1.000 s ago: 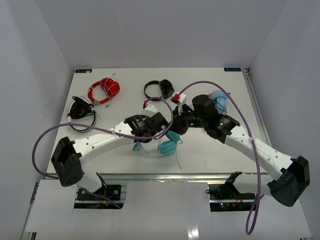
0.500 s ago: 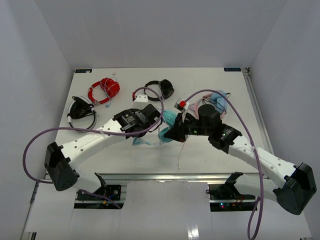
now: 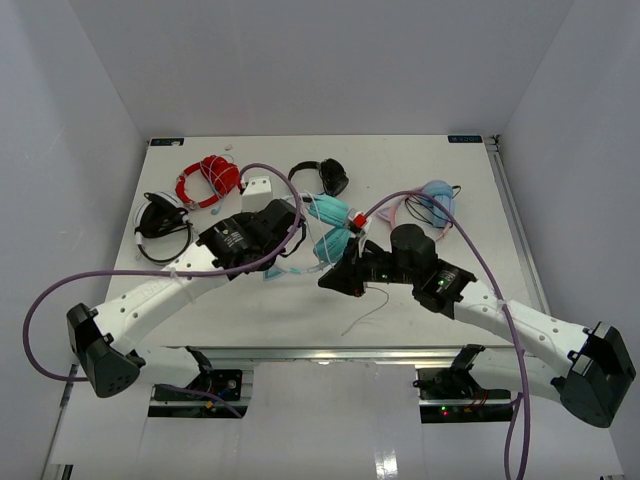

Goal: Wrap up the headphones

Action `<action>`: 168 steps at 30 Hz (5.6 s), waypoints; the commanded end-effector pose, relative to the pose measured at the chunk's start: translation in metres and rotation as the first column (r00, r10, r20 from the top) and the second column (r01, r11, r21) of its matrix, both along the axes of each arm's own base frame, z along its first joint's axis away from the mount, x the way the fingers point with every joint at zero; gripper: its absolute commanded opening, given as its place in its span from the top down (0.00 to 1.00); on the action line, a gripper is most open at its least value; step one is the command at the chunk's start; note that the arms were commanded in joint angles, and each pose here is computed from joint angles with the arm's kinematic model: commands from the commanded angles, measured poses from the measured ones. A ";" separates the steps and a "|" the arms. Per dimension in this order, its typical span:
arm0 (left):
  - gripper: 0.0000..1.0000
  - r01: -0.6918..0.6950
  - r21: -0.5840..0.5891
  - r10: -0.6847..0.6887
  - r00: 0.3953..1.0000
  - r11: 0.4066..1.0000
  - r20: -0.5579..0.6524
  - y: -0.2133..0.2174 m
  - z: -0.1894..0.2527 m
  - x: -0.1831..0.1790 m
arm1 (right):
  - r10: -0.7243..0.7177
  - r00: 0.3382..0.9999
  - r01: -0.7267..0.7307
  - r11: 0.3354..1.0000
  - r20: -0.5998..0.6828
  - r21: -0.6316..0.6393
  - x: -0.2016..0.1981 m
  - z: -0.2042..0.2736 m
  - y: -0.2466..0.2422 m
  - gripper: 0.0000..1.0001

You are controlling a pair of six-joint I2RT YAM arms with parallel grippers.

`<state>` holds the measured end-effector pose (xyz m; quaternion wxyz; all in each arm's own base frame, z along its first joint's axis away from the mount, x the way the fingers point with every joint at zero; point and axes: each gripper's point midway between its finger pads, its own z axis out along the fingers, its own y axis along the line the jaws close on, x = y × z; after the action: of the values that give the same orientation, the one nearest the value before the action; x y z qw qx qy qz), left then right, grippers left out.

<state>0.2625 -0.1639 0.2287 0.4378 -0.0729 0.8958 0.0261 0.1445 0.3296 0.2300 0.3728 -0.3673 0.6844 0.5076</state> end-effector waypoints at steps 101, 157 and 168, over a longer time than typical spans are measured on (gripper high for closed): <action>1.00 0.810 -0.339 -0.851 0.523 0.479 0.046 -0.082 0.006 -0.119 | -0.412 0.845 0.391 0.911 0.341 0.131 0.159 -0.006 -0.045 0.92; 1.00 0.079 0.009 -0.077 0.989 0.997 -0.129 -0.037 -0.085 0.032 | -0.399 0.908 0.347 0.887 -0.126 -0.306 0.062 -0.081 -0.017 0.92; 1.00 0.029 -0.076 -0.027 0.999 0.997 0.032 -0.019 -0.038 0.029 | -0.383 0.918 0.346 0.902 -0.106 -0.259 0.057 -0.062 -0.010 0.89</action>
<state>0.2677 -0.1828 0.1438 0.3636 0.0020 0.9309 0.0356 0.2089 0.3145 0.1524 0.3566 -0.2270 0.8324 0.3582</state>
